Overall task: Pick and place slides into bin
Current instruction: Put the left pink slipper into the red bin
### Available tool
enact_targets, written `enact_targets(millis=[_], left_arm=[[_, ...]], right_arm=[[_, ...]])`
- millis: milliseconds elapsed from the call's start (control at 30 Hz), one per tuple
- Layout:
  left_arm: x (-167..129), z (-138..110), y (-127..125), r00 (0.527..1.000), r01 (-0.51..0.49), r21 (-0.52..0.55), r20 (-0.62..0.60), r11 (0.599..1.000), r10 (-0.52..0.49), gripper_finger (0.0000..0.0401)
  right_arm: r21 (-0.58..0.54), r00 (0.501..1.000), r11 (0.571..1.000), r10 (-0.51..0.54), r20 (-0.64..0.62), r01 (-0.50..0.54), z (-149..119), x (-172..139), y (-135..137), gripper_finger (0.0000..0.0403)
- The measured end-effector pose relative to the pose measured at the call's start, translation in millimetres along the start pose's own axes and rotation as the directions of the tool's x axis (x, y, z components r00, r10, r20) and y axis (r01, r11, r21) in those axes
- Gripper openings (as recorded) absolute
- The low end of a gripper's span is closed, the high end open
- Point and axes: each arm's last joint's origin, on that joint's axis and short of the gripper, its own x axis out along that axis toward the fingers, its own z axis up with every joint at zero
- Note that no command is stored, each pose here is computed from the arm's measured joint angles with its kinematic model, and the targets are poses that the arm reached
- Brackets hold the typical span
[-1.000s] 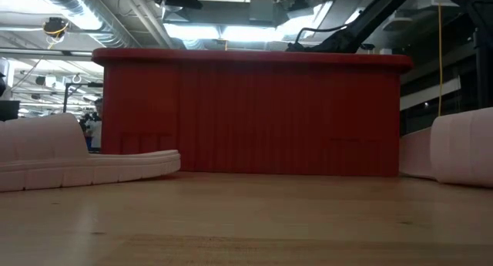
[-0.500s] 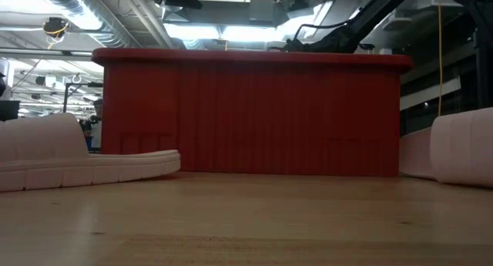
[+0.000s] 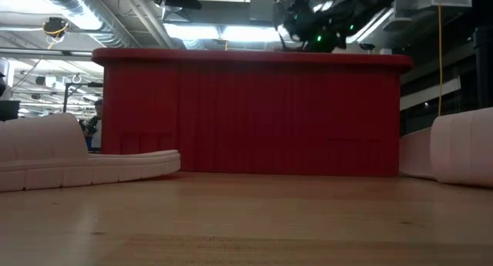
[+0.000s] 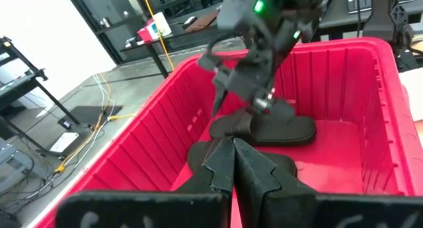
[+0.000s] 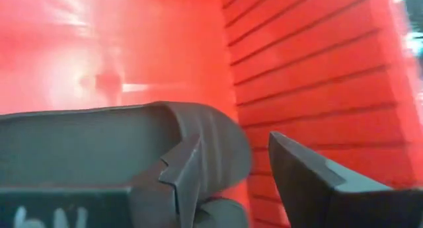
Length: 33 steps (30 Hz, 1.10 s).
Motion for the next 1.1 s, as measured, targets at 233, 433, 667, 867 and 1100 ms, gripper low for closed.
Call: enact_targets(millis=[233, 433, 667, 867, 1100], left_arm=[[0, 1, -2, 0.997, 0.07, 0.0, 0.031, 0.998, -0.069, 0.0005], [0, 2, -3, 0.994, 0.099, 0.001, 0.044, 0.995, -0.099, 0.0002], [-1, 3, -5, 0.981, 0.183, -0.001, 0.073, 0.983, -0.182, 0.0005], [-3, 5, -12, 0.908, 0.396, 0.005, 0.144, 0.918, -0.393, 0.0002], [-4, 6, -16, 0.891, 0.431, 0.013, 0.15, 0.902, -0.428, 0.0001]], right_arm=[[0.074, 0.989, 0.988, -0.137, 0.047, 0.133, 19, -54, -11, 0.0154], [0.243, 0.986, 0.965, -0.129, 0.11, 0.099, 24, -97, -14, 0.0133], [0.393, 0.989, 0.919, -0.058, 0.135, 0.0, 24, -136, -4, 0.0076], [0.431, 0.965, 0.898, -0.028, 0.261, -0.091, 35, -173, 8, 0.0008], [0.408, 0.954, 0.906, -0.016, 0.3, -0.113, 46, -201, 35, 0.0004]])
